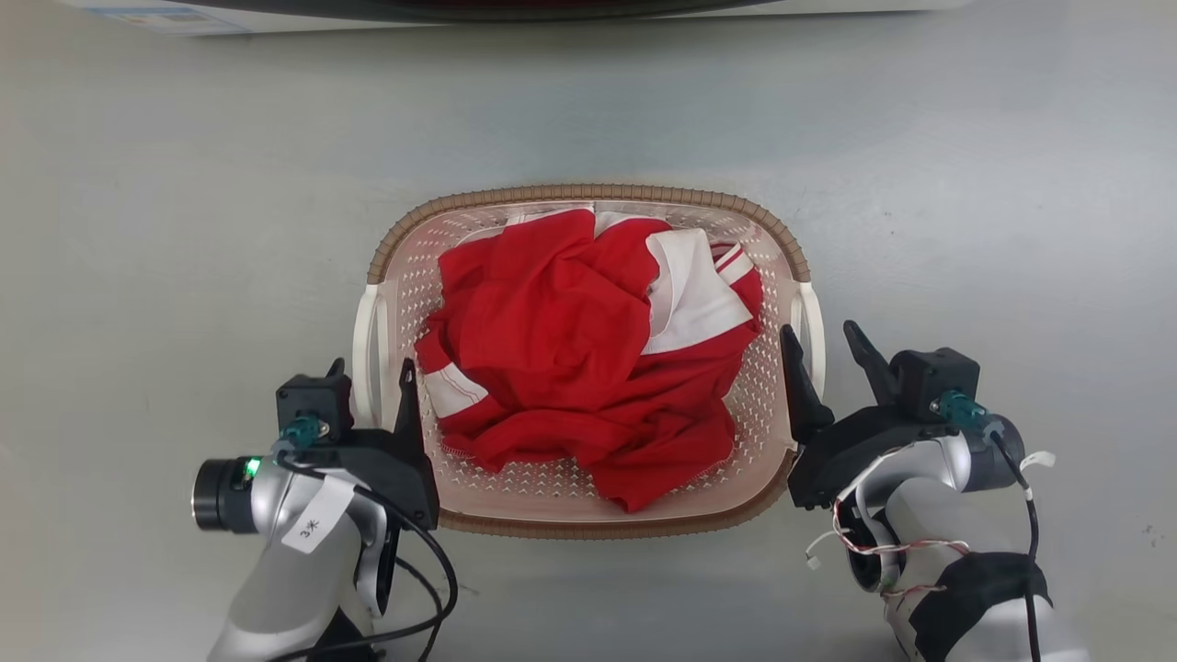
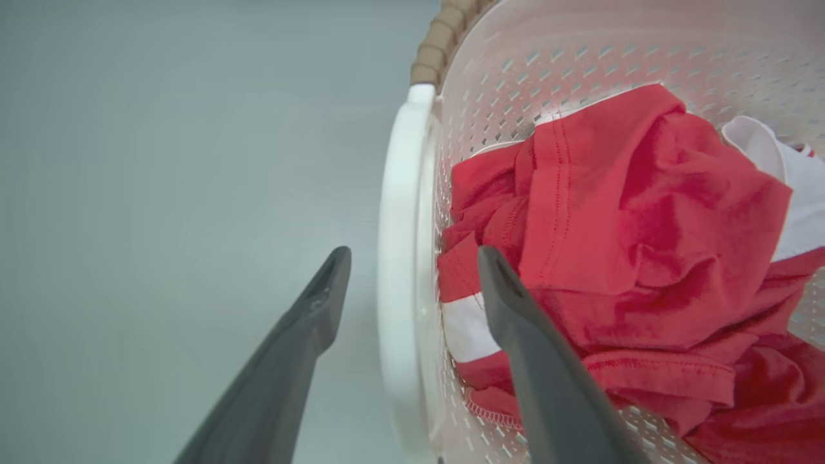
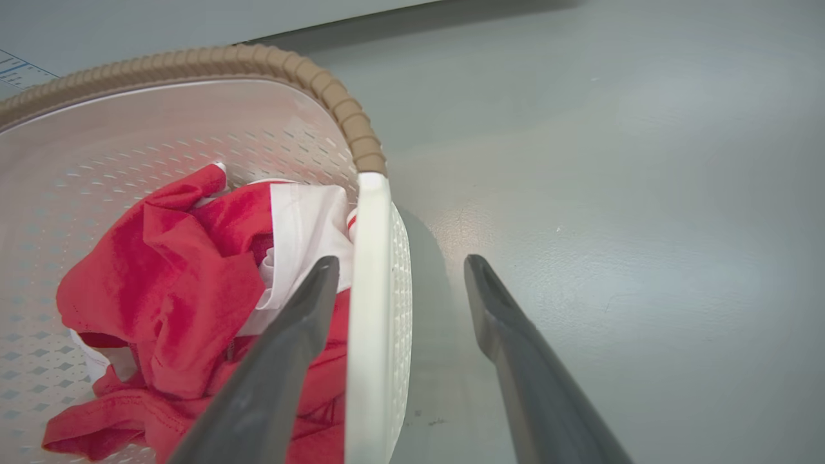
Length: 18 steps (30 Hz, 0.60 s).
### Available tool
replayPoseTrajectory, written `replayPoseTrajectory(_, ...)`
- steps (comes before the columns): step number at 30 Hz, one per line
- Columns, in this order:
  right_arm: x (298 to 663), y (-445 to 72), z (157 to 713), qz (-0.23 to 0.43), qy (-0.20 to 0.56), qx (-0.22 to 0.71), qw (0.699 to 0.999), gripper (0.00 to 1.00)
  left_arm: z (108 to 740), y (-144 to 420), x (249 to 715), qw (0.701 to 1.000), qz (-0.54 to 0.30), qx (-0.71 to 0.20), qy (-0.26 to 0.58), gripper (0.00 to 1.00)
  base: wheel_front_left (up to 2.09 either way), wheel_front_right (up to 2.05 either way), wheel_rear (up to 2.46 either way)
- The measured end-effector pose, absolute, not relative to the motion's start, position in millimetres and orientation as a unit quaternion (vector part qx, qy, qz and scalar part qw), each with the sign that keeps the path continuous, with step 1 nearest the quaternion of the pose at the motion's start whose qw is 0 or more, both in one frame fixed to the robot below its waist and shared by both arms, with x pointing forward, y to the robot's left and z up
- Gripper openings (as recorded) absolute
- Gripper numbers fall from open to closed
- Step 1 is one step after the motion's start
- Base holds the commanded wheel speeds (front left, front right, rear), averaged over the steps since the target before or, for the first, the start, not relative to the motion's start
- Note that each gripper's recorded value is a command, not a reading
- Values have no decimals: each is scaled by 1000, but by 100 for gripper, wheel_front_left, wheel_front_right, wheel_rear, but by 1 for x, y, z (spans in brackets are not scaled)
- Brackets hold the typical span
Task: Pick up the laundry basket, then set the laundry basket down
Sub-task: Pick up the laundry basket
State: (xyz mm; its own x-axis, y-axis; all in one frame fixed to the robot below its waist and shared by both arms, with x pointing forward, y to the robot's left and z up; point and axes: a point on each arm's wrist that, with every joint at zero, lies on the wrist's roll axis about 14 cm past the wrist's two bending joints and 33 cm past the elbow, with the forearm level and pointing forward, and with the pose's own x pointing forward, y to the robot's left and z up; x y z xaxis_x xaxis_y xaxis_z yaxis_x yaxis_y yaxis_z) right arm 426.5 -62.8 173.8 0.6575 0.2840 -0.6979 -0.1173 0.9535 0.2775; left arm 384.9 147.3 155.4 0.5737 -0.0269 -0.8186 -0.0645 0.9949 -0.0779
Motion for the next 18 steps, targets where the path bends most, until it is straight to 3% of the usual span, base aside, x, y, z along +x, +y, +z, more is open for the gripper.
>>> replayPoseTrajectory(11, 426, -59, 158, 119, 415, 99, 897, 100, 145, 141, 391, 880, 0, -53, 471, 100, 0, 0, 0)
replayPoseTrajectory(12, 425, -58, 157, 120, 417, 99, 896, 96, 144, 141, 390, 879, 3, -56, 473, 100, 0, 0, 0)
replayPoseTrajectory(13, 424, -58, 156, 120, 419, 100, 894, 85, 143, 141, 389, 878, 3, -57, 475, 100, 0, 0, 0)
replayPoseTrajectory(14, 422, -57, 155, 121, 421, 100, 893, 73, 142, 141, 388, 877, 3, -57, 477, 100, 0, 0, 0)
replayPoseTrajectory(15, 422, -56, 155, 123, 422, 99, 893, 50, 141, 140, 388, 877, 1, -58, 478, 100, 0, 0, 0)
replayPoseTrajectory(16, 421, -56, 154, 124, 423, 99, 892, 44, 141, 139, 388, 876, -2, -58, 478, 100, 0, 0, 0)
replayPoseTrajectory(17, 421, -55, 154, 125, 424, 100, 891, 35, 141, 138, 390, 876, -2, -59, 478, 81, 0, 0, 0)
replayPoseTrajectory(18, 421, -54, 154, 127, 424, 101, 891, 23, 141, 138, 390, 876, -3, -59, 478, 42, 0, 0, 0)
